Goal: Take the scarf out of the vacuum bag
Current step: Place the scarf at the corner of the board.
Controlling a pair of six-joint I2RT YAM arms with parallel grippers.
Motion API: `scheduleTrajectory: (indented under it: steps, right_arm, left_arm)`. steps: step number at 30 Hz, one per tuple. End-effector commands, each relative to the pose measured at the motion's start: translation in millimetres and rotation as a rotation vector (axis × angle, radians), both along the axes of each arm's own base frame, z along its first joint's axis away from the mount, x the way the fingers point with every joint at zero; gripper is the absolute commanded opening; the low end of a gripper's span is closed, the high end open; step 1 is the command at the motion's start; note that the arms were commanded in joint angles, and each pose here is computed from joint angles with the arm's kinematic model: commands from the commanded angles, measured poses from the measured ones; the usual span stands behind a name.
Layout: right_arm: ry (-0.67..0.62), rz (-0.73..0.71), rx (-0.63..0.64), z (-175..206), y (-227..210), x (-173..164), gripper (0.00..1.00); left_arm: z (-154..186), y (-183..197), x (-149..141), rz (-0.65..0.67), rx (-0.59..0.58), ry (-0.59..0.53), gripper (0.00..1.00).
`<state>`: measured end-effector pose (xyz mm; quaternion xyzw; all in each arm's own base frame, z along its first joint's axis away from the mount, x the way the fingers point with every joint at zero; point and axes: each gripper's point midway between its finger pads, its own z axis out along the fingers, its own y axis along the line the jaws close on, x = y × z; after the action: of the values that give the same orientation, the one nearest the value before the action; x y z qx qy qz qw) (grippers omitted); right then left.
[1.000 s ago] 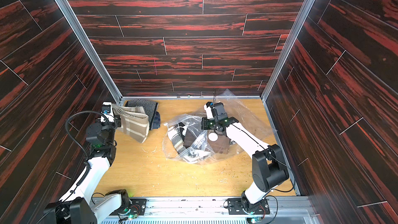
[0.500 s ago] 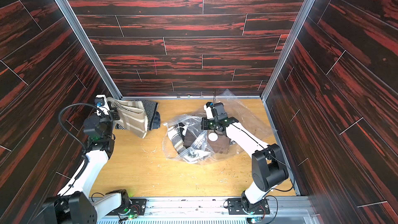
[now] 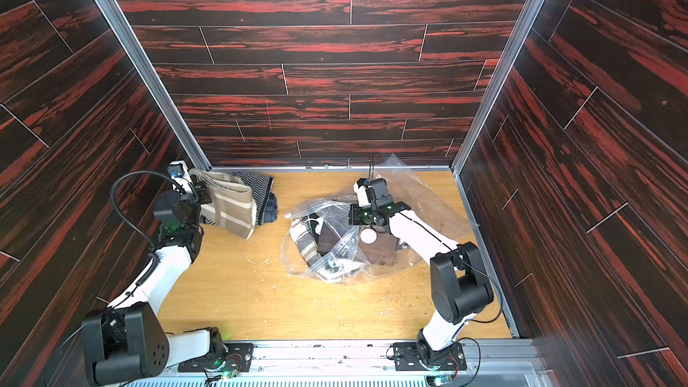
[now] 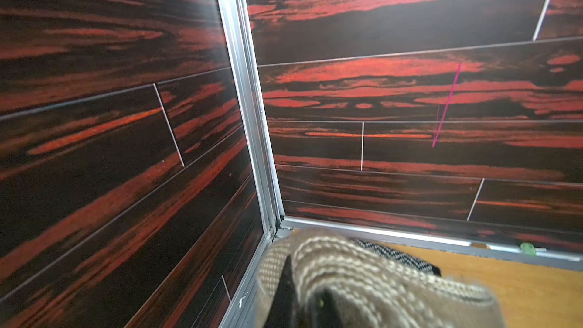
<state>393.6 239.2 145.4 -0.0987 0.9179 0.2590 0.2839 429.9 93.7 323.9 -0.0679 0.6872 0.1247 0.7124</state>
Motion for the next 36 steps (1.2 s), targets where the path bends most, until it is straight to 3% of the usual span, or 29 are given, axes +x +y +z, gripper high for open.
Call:
scheduleTrajectory:
  steps: [1,11,36]
  right_arm:
    - [-0.008,0.000,-0.004,2.0,-1.8,7.9,0.00]
    - [-0.017,0.021,0.007,10.3,-0.1,5.3,0.00]
    - [-0.027,0.096,0.030,23.5,12.7,-2.9,0.00]
  left_arm:
    - [39.0,8.5,4.0,0.030,-0.029,-0.117,0.00]
    - [39.7,16.7,49.8,0.027,-0.069,-0.096,0.00]
    - [-44.3,45.2,168.9,0.069,-0.178,0.032,0.00]
